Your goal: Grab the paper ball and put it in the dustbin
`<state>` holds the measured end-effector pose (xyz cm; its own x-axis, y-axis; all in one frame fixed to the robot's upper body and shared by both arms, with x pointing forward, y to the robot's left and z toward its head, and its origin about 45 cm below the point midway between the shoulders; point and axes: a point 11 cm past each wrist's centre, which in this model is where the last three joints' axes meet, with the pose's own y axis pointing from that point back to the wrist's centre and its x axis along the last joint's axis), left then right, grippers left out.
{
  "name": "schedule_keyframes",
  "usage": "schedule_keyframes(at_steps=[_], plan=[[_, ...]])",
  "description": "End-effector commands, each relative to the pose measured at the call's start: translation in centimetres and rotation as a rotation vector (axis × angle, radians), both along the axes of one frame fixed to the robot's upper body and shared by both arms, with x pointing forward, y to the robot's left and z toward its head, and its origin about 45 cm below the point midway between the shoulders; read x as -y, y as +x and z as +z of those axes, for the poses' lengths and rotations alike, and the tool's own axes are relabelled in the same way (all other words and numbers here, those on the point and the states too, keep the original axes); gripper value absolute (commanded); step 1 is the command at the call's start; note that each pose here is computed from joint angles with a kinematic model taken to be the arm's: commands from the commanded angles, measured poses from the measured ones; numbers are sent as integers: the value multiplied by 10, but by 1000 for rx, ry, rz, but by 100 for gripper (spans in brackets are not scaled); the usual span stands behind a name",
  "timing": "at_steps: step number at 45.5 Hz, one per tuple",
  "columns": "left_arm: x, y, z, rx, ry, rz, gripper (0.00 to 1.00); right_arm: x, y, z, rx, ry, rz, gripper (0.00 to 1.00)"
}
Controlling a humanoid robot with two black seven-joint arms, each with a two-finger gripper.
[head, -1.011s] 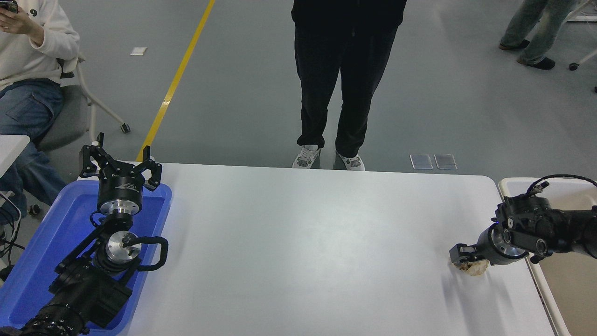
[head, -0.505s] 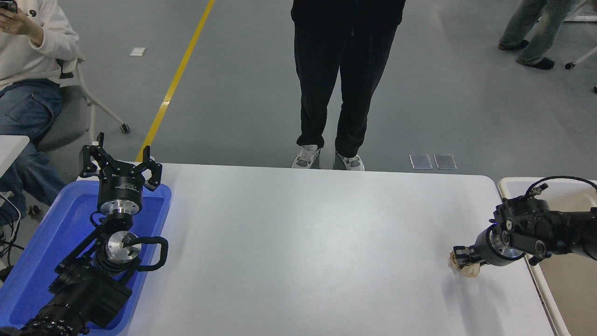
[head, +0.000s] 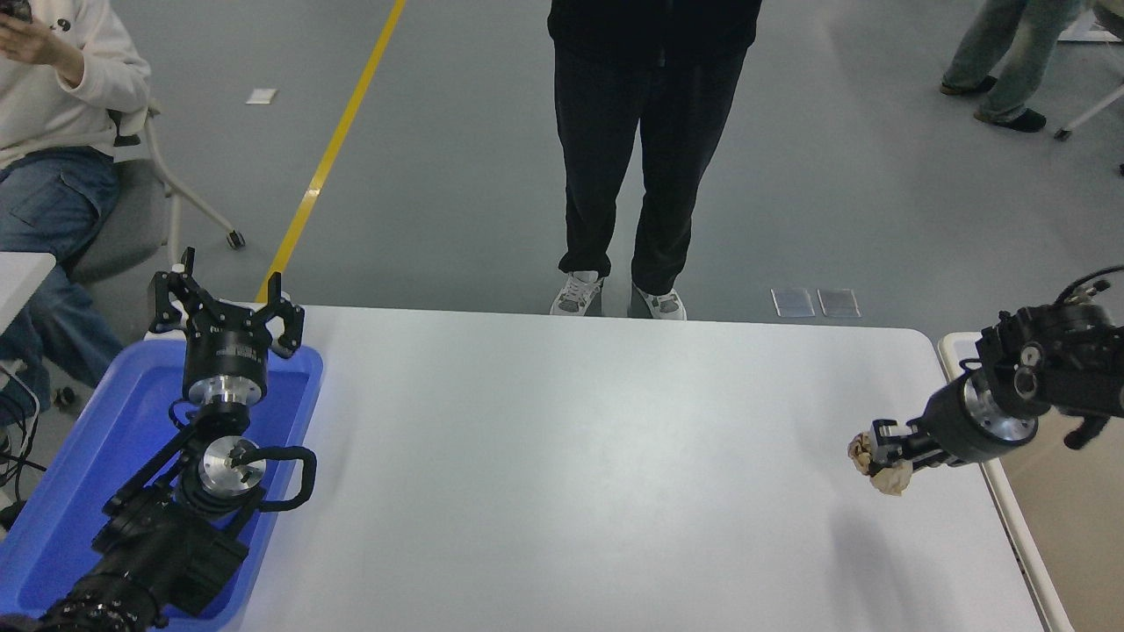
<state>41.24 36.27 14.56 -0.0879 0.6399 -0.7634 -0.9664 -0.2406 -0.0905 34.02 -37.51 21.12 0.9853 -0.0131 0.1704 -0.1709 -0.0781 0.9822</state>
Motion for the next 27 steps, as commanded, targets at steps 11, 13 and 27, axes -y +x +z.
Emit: schedule_keyframes(at_steps=[11, 13, 27], plan=[[0, 0, 0, 0, 0, 0, 99, -23, -10, 152, 64, -11, 106, 0], [0, 0, 0, 0, 0, 0, 99, -23, -10, 160, 68, -19, 110, 0], [0, 0, 0, 0, 0, 0, 99, -15, -3, 179, 130, -22, 40, 0]])
